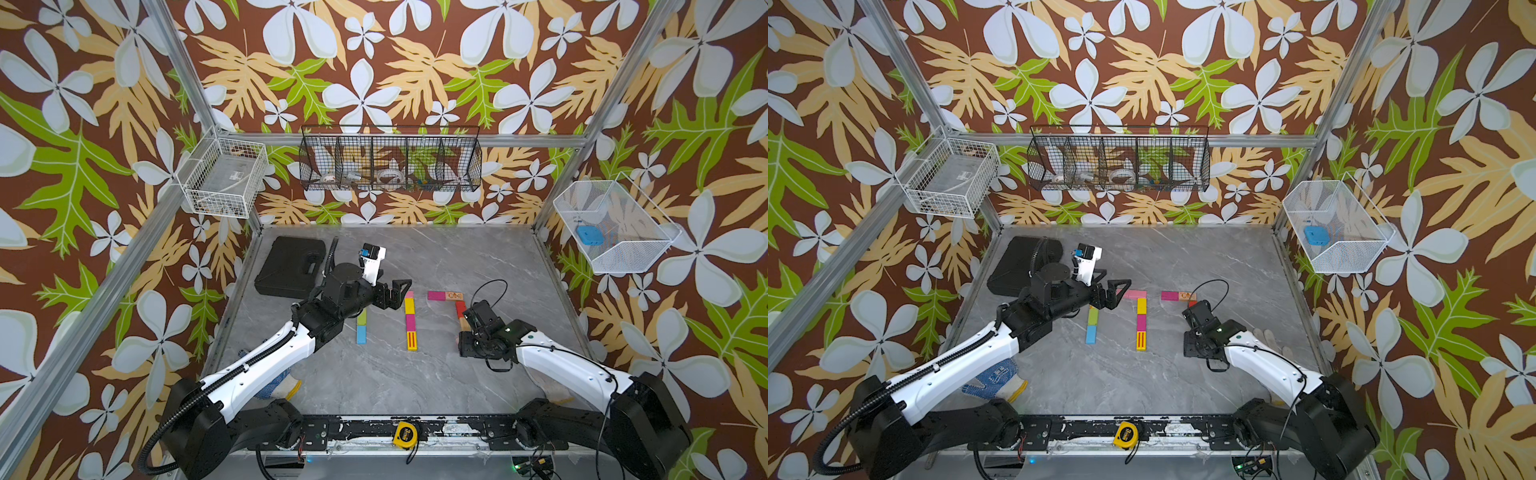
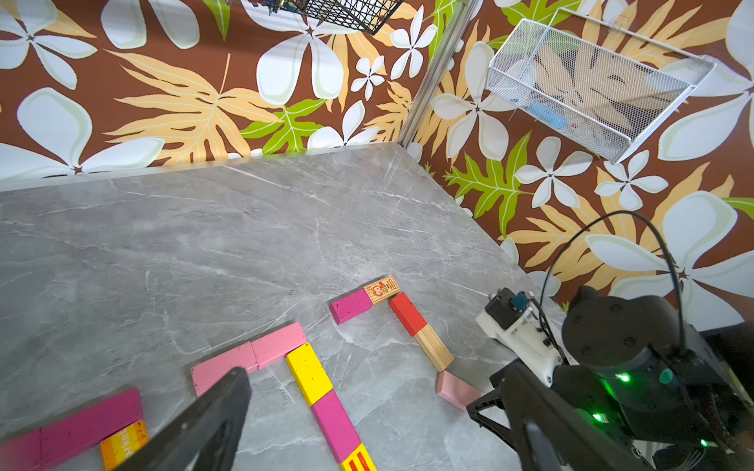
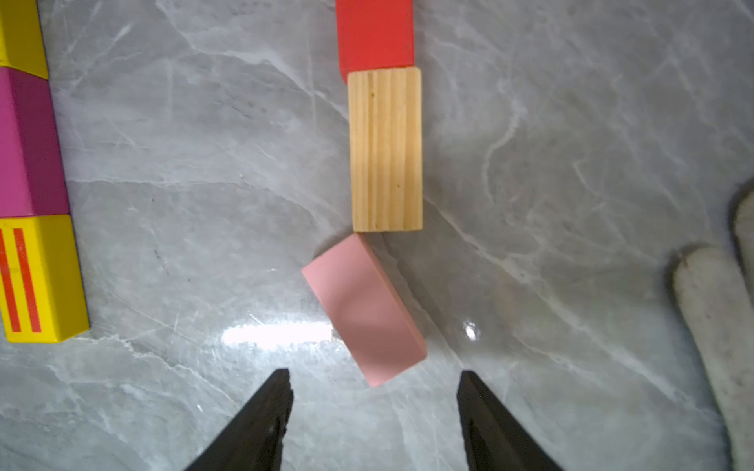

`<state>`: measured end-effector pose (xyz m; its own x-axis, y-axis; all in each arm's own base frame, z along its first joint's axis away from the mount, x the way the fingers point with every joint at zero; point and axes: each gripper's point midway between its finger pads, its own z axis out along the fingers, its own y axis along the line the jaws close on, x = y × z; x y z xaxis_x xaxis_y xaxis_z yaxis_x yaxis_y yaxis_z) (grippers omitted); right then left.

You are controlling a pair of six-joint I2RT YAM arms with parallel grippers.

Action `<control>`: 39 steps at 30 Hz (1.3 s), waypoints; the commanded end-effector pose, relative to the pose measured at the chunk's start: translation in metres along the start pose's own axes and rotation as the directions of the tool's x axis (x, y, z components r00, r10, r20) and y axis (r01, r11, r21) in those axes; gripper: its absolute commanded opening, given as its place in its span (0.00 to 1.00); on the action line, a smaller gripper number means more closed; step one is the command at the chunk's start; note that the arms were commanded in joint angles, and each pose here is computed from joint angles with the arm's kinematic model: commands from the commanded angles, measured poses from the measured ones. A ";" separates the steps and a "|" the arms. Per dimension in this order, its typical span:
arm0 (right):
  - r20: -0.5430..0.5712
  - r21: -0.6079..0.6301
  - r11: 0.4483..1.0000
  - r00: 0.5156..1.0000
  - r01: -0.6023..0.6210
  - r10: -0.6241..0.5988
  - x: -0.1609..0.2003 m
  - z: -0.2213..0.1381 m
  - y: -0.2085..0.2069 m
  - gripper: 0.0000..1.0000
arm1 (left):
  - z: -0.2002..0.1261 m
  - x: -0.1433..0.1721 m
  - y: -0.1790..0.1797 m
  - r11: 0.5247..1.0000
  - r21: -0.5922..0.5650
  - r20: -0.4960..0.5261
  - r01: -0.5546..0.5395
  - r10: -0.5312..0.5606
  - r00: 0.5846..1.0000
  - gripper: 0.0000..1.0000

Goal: Assemble the number 7 with building blocks
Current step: Assemble the building block at the center of the board.

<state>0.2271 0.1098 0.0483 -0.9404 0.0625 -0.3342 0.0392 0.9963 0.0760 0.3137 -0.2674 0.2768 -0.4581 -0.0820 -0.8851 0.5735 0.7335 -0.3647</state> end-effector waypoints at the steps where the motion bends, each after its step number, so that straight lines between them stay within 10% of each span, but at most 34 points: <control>1: -0.005 0.022 0.997 0.997 0.071 -0.071 -0.006 0.005 0.001 0.67 | -0.001 -0.007 -0.003 1.000 0.010 0.020 -0.008 0.008 1.000 0.98; 22: -0.073 0.031 0.996 0.994 0.081 -0.079 0.015 0.028 -0.003 0.29 | 0.000 -0.010 -0.003 1.000 0.010 0.029 -0.012 0.012 1.000 0.98; 39: -0.106 0.076 0.993 0.991 0.093 -0.085 0.016 0.029 -0.012 0.29 | -0.006 -0.014 -0.003 1.000 0.004 0.053 -0.025 0.024 0.998 0.98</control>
<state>0.2201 0.1020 0.0154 -0.9693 0.0088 -0.2456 0.0090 1.0000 0.0006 0.3127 -0.2657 0.2832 -0.4433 -0.0908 -0.8918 0.5767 0.7327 -0.3613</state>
